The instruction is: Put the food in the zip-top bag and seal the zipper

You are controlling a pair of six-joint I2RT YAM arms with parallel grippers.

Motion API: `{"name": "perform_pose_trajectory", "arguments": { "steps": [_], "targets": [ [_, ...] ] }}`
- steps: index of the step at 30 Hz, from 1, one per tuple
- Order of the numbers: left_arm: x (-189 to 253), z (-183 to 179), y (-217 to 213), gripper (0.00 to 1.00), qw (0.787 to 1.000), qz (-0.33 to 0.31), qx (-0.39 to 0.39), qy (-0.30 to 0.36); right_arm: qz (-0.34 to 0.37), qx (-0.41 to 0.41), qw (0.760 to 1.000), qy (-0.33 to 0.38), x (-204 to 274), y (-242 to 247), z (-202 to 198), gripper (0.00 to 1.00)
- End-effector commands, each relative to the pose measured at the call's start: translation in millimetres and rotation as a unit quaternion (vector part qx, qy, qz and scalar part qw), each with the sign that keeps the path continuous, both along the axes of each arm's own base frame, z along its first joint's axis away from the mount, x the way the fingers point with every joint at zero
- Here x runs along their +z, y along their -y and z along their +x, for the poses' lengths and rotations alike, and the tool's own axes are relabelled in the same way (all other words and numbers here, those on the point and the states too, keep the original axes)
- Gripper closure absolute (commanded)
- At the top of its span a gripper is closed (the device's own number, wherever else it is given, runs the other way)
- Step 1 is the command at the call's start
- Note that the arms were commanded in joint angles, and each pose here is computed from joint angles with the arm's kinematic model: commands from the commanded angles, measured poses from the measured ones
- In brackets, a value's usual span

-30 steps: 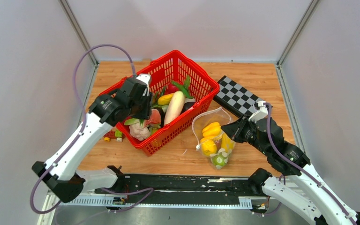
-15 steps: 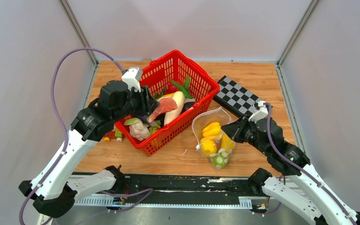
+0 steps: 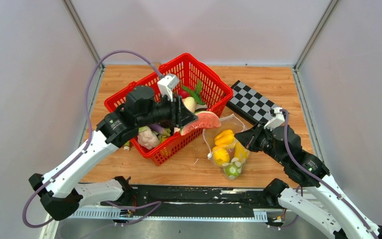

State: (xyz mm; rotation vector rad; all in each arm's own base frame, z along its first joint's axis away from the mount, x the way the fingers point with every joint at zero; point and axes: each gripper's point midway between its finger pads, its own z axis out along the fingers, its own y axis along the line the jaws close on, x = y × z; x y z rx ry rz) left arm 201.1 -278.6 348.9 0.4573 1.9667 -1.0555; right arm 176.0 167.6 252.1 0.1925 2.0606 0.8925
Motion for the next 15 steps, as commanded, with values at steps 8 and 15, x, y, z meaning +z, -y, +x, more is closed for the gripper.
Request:
{"name": "perform_pose_trajectory", "arguments": {
  "steps": [8,15],
  "targets": [
    [-32,-15,60,1.00,0.996,0.016,-0.092,0.011,0.044,0.017,0.998,0.050,40,-6,-2,0.98],
    [-57,-2,79,1.00,0.996,0.036,-0.073,0.018,0.051,0.026,0.997,0.052,43,-10,-3,0.98]
  ]
}}
